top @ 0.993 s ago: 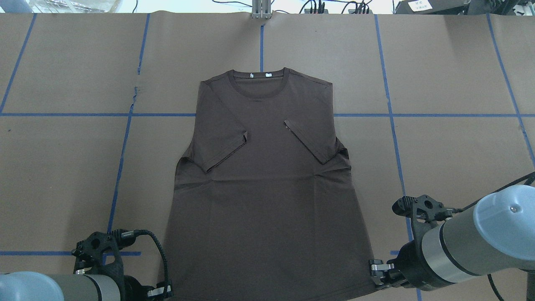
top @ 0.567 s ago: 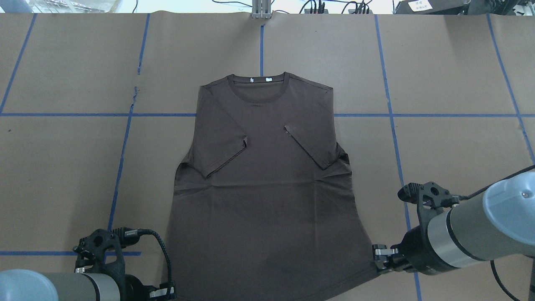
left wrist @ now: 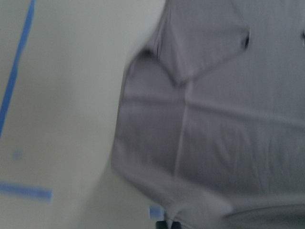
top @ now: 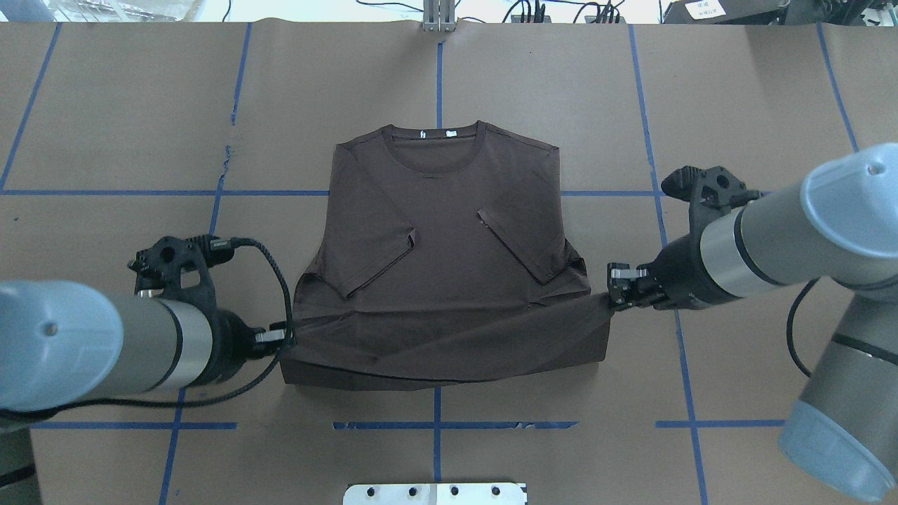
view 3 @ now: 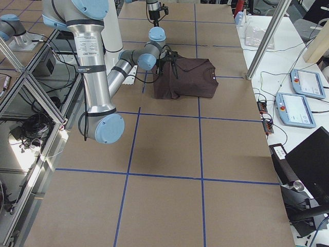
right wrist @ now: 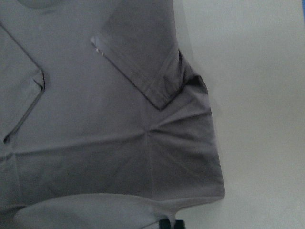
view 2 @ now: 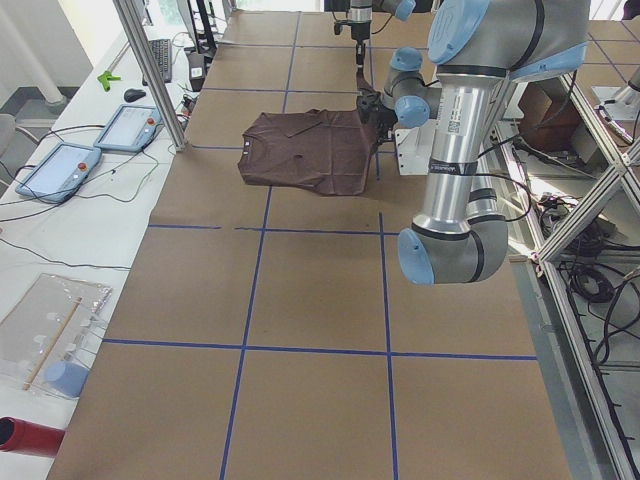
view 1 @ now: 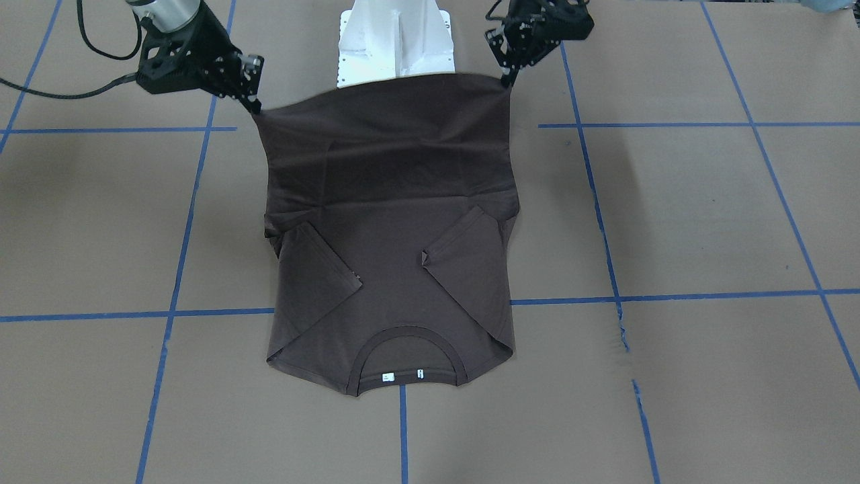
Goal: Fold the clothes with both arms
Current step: 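Lift the hem with both grippers and fold it toward the collar, then lay the hem near the collar and open both grippers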
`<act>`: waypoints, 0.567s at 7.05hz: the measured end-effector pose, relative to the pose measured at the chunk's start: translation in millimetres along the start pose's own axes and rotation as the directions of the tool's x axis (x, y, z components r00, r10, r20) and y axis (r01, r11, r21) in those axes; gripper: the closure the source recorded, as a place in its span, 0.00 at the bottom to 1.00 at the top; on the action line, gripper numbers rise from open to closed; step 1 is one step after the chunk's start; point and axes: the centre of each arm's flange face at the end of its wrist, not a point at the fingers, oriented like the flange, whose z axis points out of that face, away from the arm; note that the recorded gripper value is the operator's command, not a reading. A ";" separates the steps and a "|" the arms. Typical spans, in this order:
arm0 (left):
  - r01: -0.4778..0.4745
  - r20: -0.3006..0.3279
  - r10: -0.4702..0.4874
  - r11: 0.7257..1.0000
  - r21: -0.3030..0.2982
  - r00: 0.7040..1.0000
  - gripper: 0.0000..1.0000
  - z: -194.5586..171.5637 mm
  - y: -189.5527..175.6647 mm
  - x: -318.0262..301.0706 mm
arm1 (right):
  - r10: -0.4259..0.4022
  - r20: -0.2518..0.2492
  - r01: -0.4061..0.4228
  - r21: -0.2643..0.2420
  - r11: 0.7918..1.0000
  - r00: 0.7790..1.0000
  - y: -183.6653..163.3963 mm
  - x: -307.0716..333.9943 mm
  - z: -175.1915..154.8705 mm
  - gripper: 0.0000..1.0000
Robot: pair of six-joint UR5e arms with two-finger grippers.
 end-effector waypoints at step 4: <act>-0.026 0.116 0.011 0.991 0.128 0.993 1.00 56.2 -127.1 3.0 | 0.064 -0.050 -0.060 0.076 0.995 0.997 -101.1 -3.3 60.4 1.00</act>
